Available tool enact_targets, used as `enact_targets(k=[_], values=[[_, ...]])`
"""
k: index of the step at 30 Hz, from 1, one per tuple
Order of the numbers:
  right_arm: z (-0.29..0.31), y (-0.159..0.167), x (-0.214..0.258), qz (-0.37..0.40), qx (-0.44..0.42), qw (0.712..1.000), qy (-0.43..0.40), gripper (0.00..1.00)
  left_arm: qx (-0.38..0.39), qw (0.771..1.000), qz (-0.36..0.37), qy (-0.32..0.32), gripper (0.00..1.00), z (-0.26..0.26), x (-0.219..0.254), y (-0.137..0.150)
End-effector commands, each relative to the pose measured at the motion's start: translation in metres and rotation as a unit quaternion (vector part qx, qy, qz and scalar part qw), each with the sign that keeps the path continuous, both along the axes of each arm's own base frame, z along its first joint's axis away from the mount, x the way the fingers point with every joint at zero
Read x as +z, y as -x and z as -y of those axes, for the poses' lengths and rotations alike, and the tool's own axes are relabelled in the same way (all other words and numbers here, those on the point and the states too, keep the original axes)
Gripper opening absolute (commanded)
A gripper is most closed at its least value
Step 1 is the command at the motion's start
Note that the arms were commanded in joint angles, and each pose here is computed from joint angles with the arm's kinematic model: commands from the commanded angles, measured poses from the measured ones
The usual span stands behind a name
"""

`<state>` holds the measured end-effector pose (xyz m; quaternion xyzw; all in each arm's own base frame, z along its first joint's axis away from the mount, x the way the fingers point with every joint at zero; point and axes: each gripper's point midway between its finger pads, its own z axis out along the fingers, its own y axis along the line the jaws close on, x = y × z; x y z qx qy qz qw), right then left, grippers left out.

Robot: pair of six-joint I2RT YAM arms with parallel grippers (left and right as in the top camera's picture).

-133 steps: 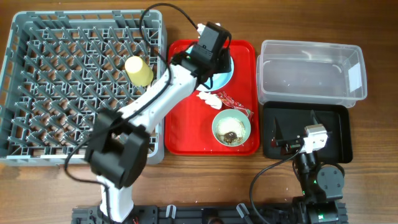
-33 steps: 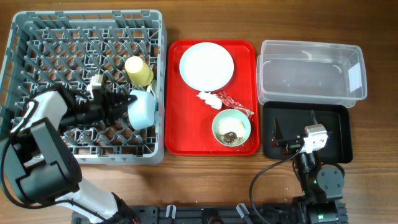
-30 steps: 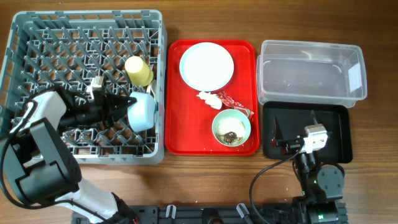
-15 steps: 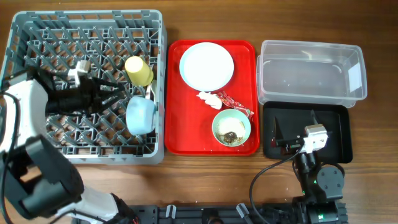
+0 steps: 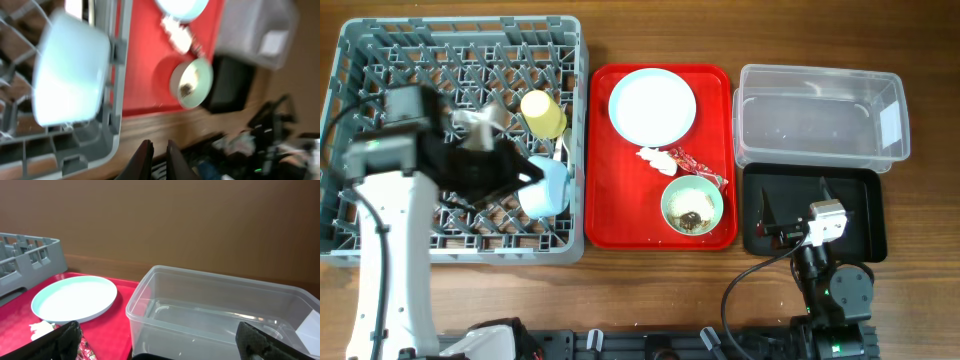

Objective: Sort waste into correct bins and load items into the dishwasher rack
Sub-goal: 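Lower the bowl upright into the rack slots and release it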

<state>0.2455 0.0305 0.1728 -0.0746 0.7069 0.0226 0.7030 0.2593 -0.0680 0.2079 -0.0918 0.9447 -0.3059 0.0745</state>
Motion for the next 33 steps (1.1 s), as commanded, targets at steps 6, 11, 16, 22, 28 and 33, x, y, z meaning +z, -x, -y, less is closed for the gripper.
enact_targets(k=[6, 11, 16, 22, 28, 33], values=[[0.0, 0.0, 0.0, 0.002, 0.002, 1.0, 0.002, 1.0, 0.053, 0.969, -0.017, -0.24, 0.06, 0.008, -0.042, -0.002], [0.0, 0.0, 0.0, 0.002, 0.002, 1.0, 0.002, 1.0, 0.029, 0.971, 0.001, -0.239, 0.04, 0.033, -0.044, -0.003], [0.0, 0.0, 0.0, 0.002, 0.002, 1.0, 0.002, 1.0, 0.006, 0.969, -0.003, -0.249, 0.04, 0.046, -0.056, -0.006], [0.0, 0.0, 0.0, 0.002, 0.002, 1.0, 0.002, 1.0, 0.029, 0.946, -0.027, -0.322, 0.04, 0.026, -0.081, -0.017], [0.0, 0.0, 0.0, 0.002, 0.002, 1.0, 0.003, 1.0, 0.057, 0.909, -0.009, -0.414, 0.04, -0.009, -0.077, -0.023], [0.0, 0.0, 0.0, 0.002, 0.002, 1.0, 0.002, 1.0, 0.165, 0.842, -0.025, -0.514, 0.04, -0.07, -0.06, -0.015]])
